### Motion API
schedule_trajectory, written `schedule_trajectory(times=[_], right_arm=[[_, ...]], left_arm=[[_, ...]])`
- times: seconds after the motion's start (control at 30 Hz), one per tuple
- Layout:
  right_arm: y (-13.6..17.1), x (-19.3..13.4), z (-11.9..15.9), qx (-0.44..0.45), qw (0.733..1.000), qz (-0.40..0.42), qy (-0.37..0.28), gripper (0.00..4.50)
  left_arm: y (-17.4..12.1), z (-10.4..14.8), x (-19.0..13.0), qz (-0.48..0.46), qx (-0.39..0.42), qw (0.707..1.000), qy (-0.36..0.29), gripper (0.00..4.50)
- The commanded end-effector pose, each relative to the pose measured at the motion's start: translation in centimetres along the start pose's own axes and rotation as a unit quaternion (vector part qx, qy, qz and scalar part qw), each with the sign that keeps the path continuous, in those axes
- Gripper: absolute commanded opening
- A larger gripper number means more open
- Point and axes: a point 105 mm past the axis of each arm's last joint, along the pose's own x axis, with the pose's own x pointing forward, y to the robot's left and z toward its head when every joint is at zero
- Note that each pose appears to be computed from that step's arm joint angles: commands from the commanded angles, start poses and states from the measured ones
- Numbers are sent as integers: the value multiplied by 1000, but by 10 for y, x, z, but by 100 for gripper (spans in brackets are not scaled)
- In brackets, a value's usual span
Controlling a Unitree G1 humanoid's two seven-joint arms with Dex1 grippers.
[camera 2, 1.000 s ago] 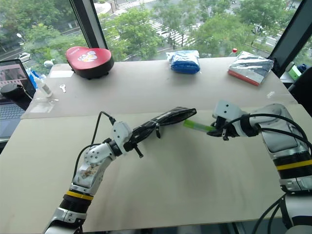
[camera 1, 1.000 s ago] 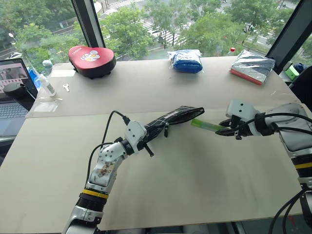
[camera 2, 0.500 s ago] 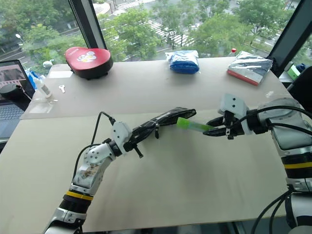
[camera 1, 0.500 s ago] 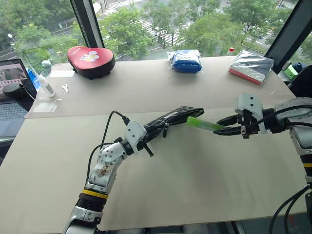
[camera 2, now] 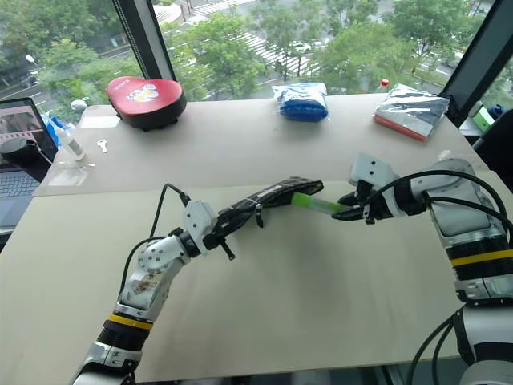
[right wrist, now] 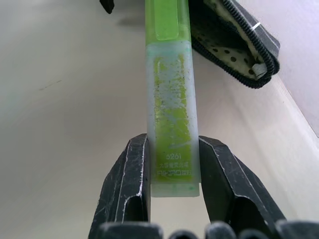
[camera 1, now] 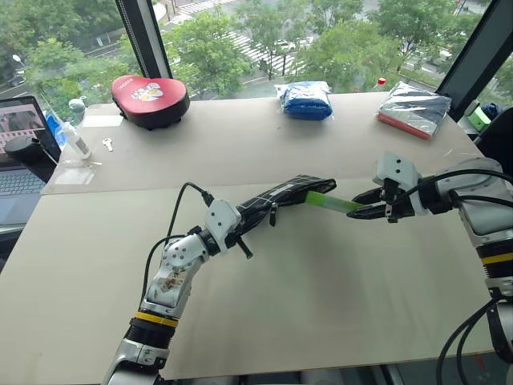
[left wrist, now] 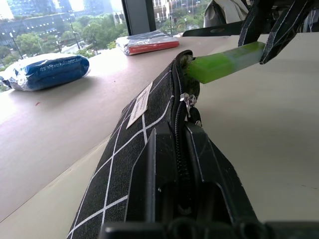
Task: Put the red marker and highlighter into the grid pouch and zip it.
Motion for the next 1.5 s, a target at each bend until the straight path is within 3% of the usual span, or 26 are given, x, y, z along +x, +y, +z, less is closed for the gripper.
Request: schedule_trajectory(times=[0.03, 0.27, 0.6, 0.83, 1.2, 1.5], right_arm=[[-6, -2, 12, -26, 1000, -5, -8, 101], [-7, 8, 12, -59, 998, 3, 20, 101], [-7, 39, 26, -173, 983, -12, 64, 101], [7, 53, 58, -244, 969, -15, 40, 101], [22, 69, 89, -282, 958, -40, -21, 101], [20, 77, 92, -318, 945, -73, -28, 101]], left_arm=[[-2, 6, 0, -10, 21, 1000, -11, 0], [-3, 5, -2, -15, 24, 1000, -9, 0], [-3, 6, 1, -21, 24, 999, -11, 0], [-3, 6, 1, -20, 22, 999, -12, 0], [0, 7, 3, -18, 21, 1000, -13, 0], [1, 8, 4, -19, 21, 999, -17, 0]])
